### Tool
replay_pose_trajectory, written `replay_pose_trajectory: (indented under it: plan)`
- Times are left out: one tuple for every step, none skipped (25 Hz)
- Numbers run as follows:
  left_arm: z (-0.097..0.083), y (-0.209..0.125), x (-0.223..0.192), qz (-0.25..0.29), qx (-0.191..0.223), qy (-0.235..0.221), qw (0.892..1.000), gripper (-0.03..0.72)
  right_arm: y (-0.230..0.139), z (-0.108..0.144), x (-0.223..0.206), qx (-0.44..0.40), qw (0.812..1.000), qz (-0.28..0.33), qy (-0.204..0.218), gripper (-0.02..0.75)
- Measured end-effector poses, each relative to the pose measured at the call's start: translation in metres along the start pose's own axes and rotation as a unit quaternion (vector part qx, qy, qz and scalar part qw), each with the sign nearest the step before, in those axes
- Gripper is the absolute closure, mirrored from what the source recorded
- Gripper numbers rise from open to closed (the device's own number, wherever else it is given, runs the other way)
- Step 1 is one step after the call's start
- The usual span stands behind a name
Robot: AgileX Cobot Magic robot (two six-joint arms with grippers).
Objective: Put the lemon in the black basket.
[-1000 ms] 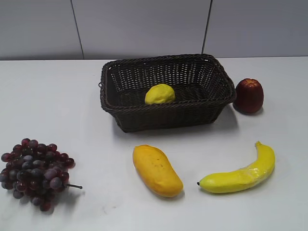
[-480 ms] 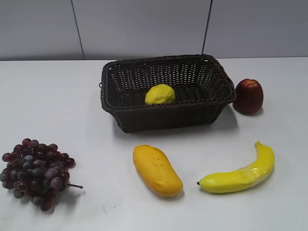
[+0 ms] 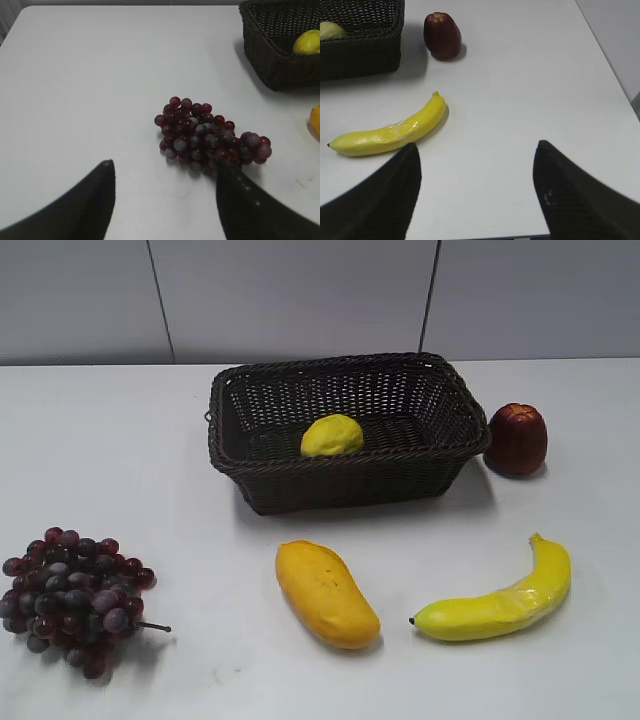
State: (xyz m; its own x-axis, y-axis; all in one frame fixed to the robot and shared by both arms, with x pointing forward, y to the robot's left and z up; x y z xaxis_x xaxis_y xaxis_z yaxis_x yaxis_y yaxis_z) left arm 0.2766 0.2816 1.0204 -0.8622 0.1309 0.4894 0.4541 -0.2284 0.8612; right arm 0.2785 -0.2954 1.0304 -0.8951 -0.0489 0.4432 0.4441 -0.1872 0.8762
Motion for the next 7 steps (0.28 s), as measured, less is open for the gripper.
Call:
replay_pose_trajectory:
  plan:
    - [0.0,0.0,0.0,0.0,0.0,0.0,1.0,0.207,0.0,0.0,0.0,0.0,1.0,0.0,0.0,0.167]
    - [0.0,0.0,0.0,0.0,0.0,0.0,1.0,0.207,0.0,0.0,0.0,0.0,1.0,0.0,0.0,0.167]
    - [0.0,0.0,0.0,0.0,0.0,0.0,1.0,0.207,0.0,0.0,0.0,0.0,1.0,0.0,0.0,0.167]
    - [0.0,0.0,0.0,0.0,0.0,0.0,1.0,0.207,0.0,0.0,0.0,0.0,1.0,0.0,0.0,0.167]
    - [0.0,0.0,0.0,0.0,0.0,0.0,1.0,0.207,0.0,0.0,0.0,0.0,1.0,0.0,0.0,0.167]
    - [0.0,0.0,0.0,0.0,0.0,0.0,1.0,0.207,0.0,0.0,0.0,0.0,1.0,0.0,0.0,0.167]
    - [0.0,0.0,0.0,0.0,0.0,0.0,1.0,0.207,0.0,0.0,0.0,0.0,1.0,0.0,0.0,0.167]
Point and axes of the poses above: a point on each arm's last joint axis where the gripper is mounted, x pointing back along that axis away from the gripper, z along the wrist's bending axis when the last joint is at zero, y = z × x, the point moved 5 cm from there along -x, pointing out along that axis toward the gripper, and after that the axes turned 7 degrees about -x, right-handed, at the moved point
